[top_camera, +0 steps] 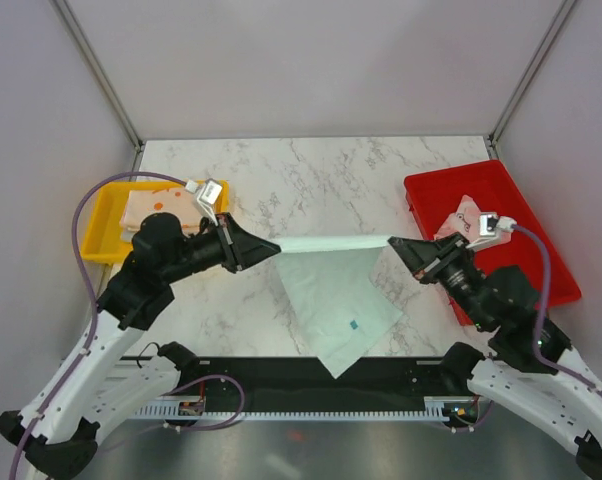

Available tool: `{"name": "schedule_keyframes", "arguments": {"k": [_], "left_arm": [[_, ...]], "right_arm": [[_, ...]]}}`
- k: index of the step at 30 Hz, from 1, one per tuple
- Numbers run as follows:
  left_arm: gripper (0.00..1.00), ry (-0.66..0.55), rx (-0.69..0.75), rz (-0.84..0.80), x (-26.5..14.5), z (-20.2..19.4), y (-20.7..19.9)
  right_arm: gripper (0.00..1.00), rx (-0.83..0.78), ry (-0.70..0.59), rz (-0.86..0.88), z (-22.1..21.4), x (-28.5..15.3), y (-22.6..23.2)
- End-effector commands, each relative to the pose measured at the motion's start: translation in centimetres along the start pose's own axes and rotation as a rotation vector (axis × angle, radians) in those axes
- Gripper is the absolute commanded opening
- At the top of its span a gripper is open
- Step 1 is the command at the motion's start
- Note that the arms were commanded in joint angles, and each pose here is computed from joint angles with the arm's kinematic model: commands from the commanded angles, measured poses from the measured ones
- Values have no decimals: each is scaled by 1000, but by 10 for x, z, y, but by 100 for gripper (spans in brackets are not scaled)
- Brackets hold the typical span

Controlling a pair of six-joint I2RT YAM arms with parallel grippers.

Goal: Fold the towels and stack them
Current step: Flatten out the crumpled towel

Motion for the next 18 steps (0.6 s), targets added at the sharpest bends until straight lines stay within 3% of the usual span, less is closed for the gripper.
{"name": "schedule_keyframes", "arguments": {"k": [1,5,8,12,13,16,18], "left_arm": [[2,79,-40,-176,-30,6,-39],[2,59,-53,-289,-53,21,-69],[2,61,-58,-322,-57,29,-79],[2,33,-24,-226,-37,49,-74],[2,36,-11,-105,-12,56,-56],[2,7,28,119,12,80,-34],[2,14,50,197,40,97,-15]], "right_arm": [[0,-2,-24,172,25,-30,43],[0,2,27,374,33,-47,79],[0,-27,41,414,35,-47,92],[0,-90,-75,273,48,-21,93],[0,-99,-168,189,60,-16,92],[0,-189,-295,-21,73,13,85],[0,-282,-365,-150,74,46,78]]}}
Point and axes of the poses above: each gripper's point midway between its finger pads, its own x axis out along the fingers, its own y axis along the line the jaws close on, z = x × y, the point moved 8 cm from there along -x, back along the fingers, and after that the axes turned 9 degrees about x, right-handed, at the moved point
